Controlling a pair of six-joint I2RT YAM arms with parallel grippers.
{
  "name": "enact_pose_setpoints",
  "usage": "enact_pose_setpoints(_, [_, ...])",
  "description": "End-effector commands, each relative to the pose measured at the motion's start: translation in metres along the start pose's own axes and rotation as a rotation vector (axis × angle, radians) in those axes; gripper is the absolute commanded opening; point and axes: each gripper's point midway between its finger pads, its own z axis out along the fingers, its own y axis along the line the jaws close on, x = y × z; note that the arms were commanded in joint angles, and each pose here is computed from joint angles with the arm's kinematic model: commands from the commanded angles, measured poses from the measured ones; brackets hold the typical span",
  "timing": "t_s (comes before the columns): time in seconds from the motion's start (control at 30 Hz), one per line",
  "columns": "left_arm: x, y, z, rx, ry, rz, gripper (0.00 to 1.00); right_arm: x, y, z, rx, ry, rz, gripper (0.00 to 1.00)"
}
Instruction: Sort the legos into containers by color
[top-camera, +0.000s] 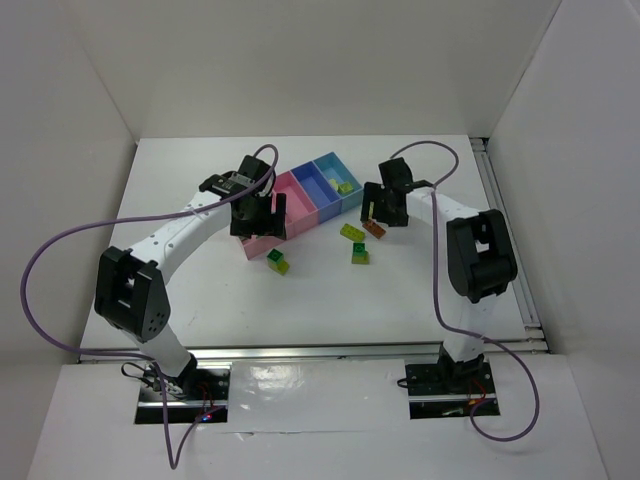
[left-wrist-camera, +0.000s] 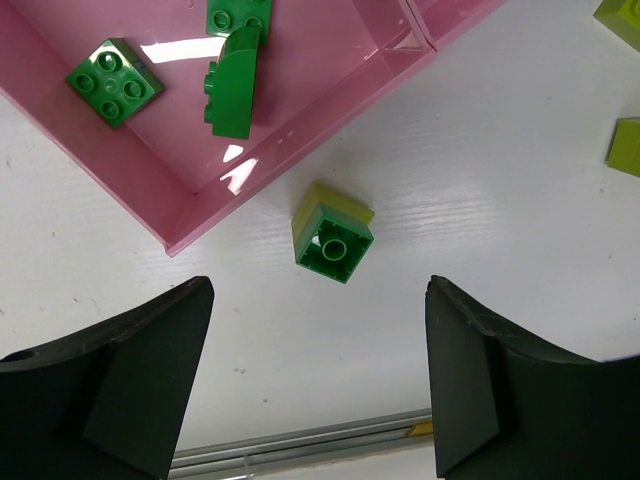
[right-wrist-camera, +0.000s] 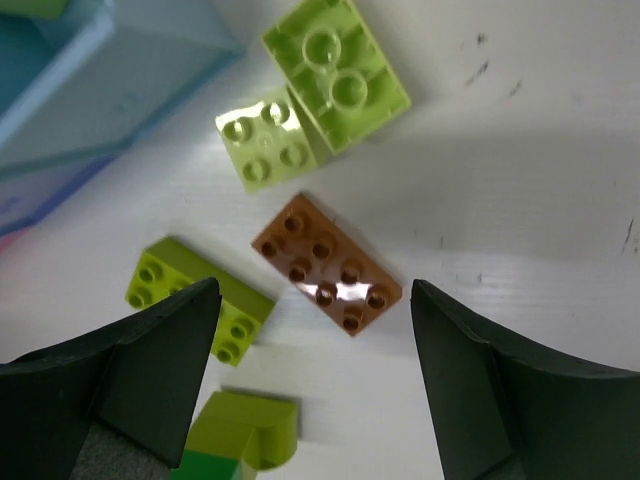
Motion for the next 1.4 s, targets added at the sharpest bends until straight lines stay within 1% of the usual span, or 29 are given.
enact_pose_setpoints(0.0, [-0.006,0.0,-0.005,0.011,-0.024,0.015,0.89,-0.004,0.01,-0.033,-0.062,-0.04,-0.019,0.84])
enact_pose_setpoints(0.07, [-0.007,0.0,-0.001,0.008,-0.015,0.015,0.89,0.014,0.019,-0.041,-0.092,-0.001,-0.025,0.84])
enact_pose_setpoints(0.1, [-0.007,-0.002,-0.001,0.016,-0.012,0.015,0.89,0.01,0.02,-0.05,-0.098,-0.012,-0.013,0.86])
enact_pose_setpoints(0.17, [-0.007,-0.006,0.0,0.021,-0.011,0.023,0.89,0.029,0.028,-0.055,-0.109,0.027,-0.014,0.88])
enact_pose_setpoints(0.23, [-0.007,-0.006,0.0,0.021,-0.011,0.023,0.89,0.033,0.034,-0.064,-0.125,0.018,-0.017,0.88])
enact_pose_setpoints(0.3, [-0.006,-0.009,0.0,0.025,-0.009,0.031,0.89,0.044,0.04,-0.067,-0.121,0.039,-0.03,0.89])
enact_pose_setpoints(0.37, [-0.005,-0.009,0.003,0.021,-0.001,0.032,0.89,0.045,0.046,-0.071,-0.134,0.034,-0.032,0.89])
enact_pose_setpoints(0.43, [-0.008,-0.01,0.001,0.025,-0.011,0.031,0.89,0.056,0.053,-0.069,-0.155,0.075,-0.029,0.89])
enact_pose_setpoints(0.5, [-0.008,-0.012,0.001,0.019,-0.014,0.039,0.89,0.064,0.055,-0.066,-0.152,0.111,-0.037,0.87])
enact_pose_setpoints(0.57, [-0.011,-0.013,-0.003,0.027,-0.033,0.038,0.89,0.065,0.053,-0.063,-0.139,0.116,-0.029,0.85])
enact_pose_setpoints(0.73, [-0.011,-0.013,-0.003,0.028,-0.033,0.038,0.89,0.068,0.053,-0.063,-0.121,0.119,-0.017,0.76])
enact_pose_setpoints(0.8, [-0.011,-0.014,-0.003,0.036,-0.03,0.039,0.89,0.073,0.057,-0.065,-0.118,0.127,-0.034,0.74])
enact_pose_setpoints(0.83, [-0.006,-0.015,-0.001,0.04,-0.017,0.039,0.89,0.074,0.059,-0.065,-0.129,0.133,-0.034,0.72])
enact_pose_setpoints(0.9, [-0.009,-0.017,-0.005,0.056,-0.031,0.039,0.89,0.078,0.069,-0.066,-0.181,0.14,-0.054,0.69])
enact_pose_setpoints(0.93, [-0.009,-0.017,-0.005,0.057,-0.031,0.039,0.89,0.078,0.086,-0.071,-0.239,0.127,-0.074,0.67])
enact_pose_setpoints(1.07, [-0.007,-0.021,-0.005,0.069,-0.027,0.057,0.89,0.092,0.131,-0.084,-0.431,0.181,-0.14,0.66])
enact_pose_setpoints(1.1, [-0.01,-0.023,-0.007,0.073,-0.035,0.057,0.89,0.094,0.134,-0.086,-0.45,0.192,-0.141,0.66])
enact_pose_setpoints(1.17, [-0.009,-0.026,-0.008,0.094,-0.026,0.058,0.89,0.093,0.143,-0.091,-0.488,0.187,-0.16,0.66])
enact_pose_setpoints(1.23, [-0.009,-0.033,-0.008,0.11,-0.024,0.077,0.89,0.084,0.141,-0.097,-0.474,0.14,-0.169,0.66])
enact_pose_setpoints(1.3, [-0.011,-0.047,-0.014,0.151,-0.034,0.095,0.89,0.062,0.128,-0.104,-0.422,0.063,-0.148,0.7])
enact_pose_setpoints(1.33, [-0.006,-0.054,-0.011,0.17,-0.013,0.106,0.89,0.058,0.117,-0.105,-0.379,0.043,-0.138,0.72])
enact_pose_setpoints(1.37, [-0.002,-0.068,-0.016,0.199,-0.016,0.164,0.89,0.048,0.097,-0.102,-0.288,0.007,-0.075,0.72])
